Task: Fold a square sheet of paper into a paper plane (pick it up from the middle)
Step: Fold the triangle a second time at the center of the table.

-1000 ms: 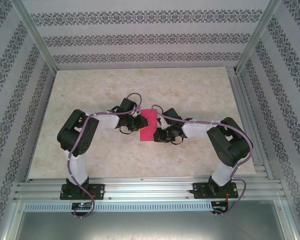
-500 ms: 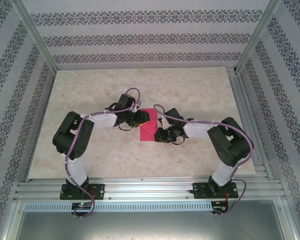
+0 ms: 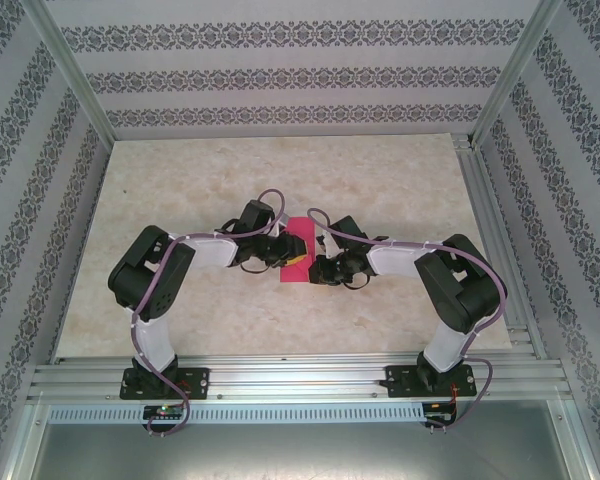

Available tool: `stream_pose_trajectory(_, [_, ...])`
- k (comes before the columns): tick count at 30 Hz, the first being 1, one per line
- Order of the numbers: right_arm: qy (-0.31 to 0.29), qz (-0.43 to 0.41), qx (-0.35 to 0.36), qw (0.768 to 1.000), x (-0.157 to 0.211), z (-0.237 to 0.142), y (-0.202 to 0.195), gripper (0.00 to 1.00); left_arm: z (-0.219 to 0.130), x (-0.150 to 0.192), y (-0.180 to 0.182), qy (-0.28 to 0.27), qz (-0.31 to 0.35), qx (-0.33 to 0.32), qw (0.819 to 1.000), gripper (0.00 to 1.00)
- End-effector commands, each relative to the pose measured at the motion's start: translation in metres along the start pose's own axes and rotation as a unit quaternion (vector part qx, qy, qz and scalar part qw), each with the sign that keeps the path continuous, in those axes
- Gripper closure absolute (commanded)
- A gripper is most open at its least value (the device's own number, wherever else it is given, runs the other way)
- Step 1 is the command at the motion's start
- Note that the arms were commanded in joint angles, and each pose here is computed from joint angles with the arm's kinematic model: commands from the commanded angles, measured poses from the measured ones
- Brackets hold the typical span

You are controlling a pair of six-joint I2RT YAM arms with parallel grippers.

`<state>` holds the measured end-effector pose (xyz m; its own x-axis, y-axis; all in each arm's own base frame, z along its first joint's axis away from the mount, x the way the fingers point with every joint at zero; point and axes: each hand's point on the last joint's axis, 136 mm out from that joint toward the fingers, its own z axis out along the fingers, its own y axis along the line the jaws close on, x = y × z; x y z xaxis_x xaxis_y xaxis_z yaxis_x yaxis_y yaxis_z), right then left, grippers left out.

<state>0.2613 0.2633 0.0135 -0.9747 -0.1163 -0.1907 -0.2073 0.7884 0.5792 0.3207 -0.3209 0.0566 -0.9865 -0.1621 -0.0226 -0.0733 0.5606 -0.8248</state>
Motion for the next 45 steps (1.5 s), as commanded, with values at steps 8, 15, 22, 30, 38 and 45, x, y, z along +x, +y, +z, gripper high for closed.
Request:
stream_pose_trajectory(8, [0.009,0.019,0.016,1.000,0.006,0.004,-0.012,0.87,0.015,0.021,0.024,0.032,-0.005,0.003,0.999,0.71])
stream_pose_trajectory(15, [0.014,0.023,0.022,0.999,0.010,0.004,-0.016,0.87,0.021,0.011,0.034,0.011,-0.009,-0.017,1.000,0.71])
stream_pose_trajectory(22, [0.012,0.017,0.028,0.999,0.009,0.001,-0.016,0.87,0.012,0.004,0.018,-0.003,-0.003,-0.016,1.000,0.69])
stream_pose_trajectory(30, [0.007,0.019,0.024,1.000,0.005,0.002,-0.015,0.87,0.009,-0.004,-0.007,-0.010,0.014,0.014,1.000,0.66])
stream_pose_trajectory(38, [0.008,0.017,0.025,1.000,0.003,0.002,-0.014,0.87,0.012,-0.014,0.021,-0.032,0.014,-0.051,0.998,0.67])
stream_pose_trajectory(45, [0.010,0.017,0.025,0.999,0.005,0.002,-0.014,0.87,0.009,-0.026,0.029,-0.045,0.038,-0.099,0.993,0.68])
